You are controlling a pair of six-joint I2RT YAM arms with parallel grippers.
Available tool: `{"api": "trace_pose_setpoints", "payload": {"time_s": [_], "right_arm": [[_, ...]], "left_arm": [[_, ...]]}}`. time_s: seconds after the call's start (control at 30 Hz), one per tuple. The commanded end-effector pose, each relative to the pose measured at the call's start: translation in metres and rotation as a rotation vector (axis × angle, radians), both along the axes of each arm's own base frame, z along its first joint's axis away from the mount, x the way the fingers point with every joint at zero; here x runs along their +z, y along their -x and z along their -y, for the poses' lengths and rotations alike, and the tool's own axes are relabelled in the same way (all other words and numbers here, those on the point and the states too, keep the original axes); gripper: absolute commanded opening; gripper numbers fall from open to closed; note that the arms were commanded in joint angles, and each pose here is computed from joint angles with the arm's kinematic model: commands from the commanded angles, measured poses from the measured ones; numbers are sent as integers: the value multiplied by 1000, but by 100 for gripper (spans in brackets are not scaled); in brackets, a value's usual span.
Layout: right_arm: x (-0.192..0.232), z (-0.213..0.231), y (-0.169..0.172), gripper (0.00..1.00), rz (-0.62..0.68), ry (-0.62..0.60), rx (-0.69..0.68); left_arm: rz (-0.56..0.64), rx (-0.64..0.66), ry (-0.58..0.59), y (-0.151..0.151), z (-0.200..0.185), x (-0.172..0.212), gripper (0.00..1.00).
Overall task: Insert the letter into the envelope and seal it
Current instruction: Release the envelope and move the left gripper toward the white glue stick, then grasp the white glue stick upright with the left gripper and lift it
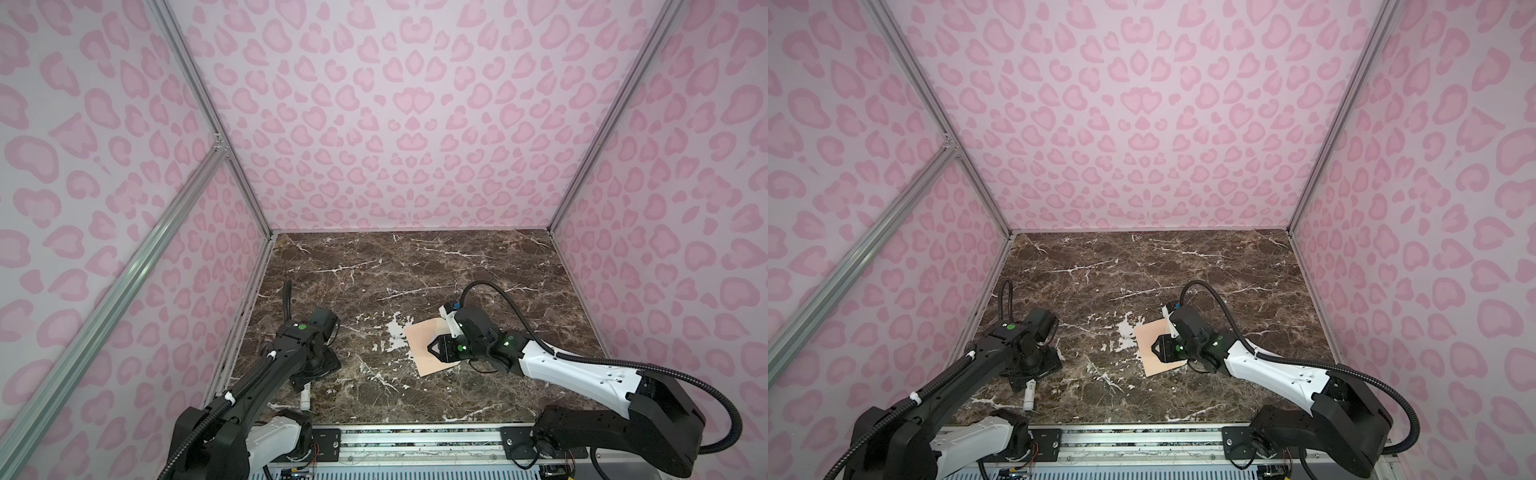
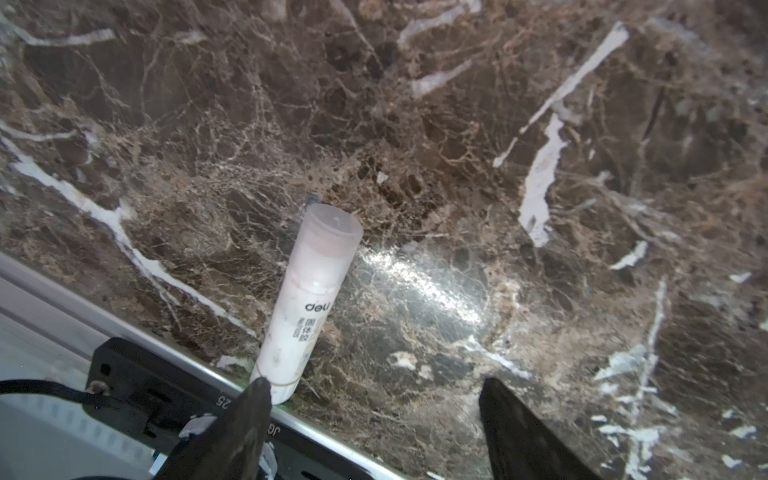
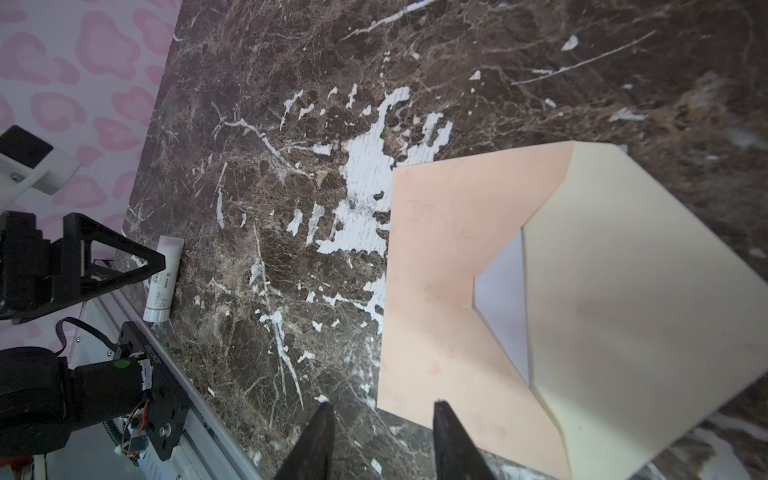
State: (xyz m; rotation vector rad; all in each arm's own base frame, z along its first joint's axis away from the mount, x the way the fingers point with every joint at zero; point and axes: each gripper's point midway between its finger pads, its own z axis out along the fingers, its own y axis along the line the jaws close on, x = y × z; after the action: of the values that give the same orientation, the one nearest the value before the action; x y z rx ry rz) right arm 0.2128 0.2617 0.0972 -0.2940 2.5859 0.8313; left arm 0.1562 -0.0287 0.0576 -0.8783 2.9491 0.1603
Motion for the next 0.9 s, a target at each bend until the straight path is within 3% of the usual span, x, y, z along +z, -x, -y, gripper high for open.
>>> {"api": "trace_pose_setpoints", "payload": {"time_s": [0.0,0.53,0.7,0.87], "right_arm": [[1,-2,0,42,9,-14,6],[-8,0,8,41,-13,-21,18],[-8,-1,7,40,-15,-23,15],[-9,-1,7,40,-16,-19,14]], "left_arm": [[8,39,-16,-6,-5,-3,83],[-105,61,-66,-8,-16,-35,84],[-122,50,-14,-6,-7,-42,77],[-116,36,61,-4,6,-47,62]]}}
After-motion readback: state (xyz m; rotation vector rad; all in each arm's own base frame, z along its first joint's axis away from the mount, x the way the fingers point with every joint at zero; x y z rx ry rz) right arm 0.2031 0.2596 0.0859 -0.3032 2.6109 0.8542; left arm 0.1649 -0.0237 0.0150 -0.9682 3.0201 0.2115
